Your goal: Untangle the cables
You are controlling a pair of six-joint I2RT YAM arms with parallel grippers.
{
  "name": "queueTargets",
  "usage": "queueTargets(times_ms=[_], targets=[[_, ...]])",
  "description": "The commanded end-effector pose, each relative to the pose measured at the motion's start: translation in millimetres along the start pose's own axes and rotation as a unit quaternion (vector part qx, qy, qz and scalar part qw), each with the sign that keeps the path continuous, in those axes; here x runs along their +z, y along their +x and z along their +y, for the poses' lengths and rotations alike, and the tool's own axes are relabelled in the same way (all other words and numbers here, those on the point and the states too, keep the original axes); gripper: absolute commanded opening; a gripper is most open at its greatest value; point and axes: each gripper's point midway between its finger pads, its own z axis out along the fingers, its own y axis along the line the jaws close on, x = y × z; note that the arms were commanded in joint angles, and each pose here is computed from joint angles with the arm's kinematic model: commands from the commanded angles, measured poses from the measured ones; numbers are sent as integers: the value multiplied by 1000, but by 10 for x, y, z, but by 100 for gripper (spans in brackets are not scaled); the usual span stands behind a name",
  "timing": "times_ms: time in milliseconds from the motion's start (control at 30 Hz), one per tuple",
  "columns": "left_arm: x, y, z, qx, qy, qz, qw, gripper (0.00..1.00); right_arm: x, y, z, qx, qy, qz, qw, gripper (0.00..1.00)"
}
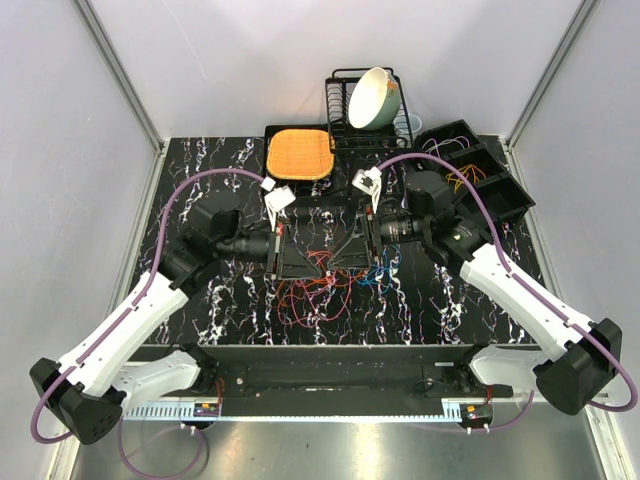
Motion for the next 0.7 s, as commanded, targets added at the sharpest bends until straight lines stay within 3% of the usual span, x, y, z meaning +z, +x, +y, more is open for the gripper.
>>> queueTargets(times_ms=[0, 200, 433, 667], targets=[[-66, -68, -215, 32, 32, -13, 999, 0, -65, -281, 9, -61, 44, -41, 996, 71], [-83, -46, -231, 33, 33, -14, 999, 0, -81, -338, -32, -71, 61, -47, 994, 70], [-72, -16, -188, 30, 28, -12, 999, 0, -53, -293, 15, -66, 40, -37, 996, 56], [-56, -46, -166, 31, 25, -15, 999, 0, 4, -176, 111, -63, 2, -26, 998, 54]])
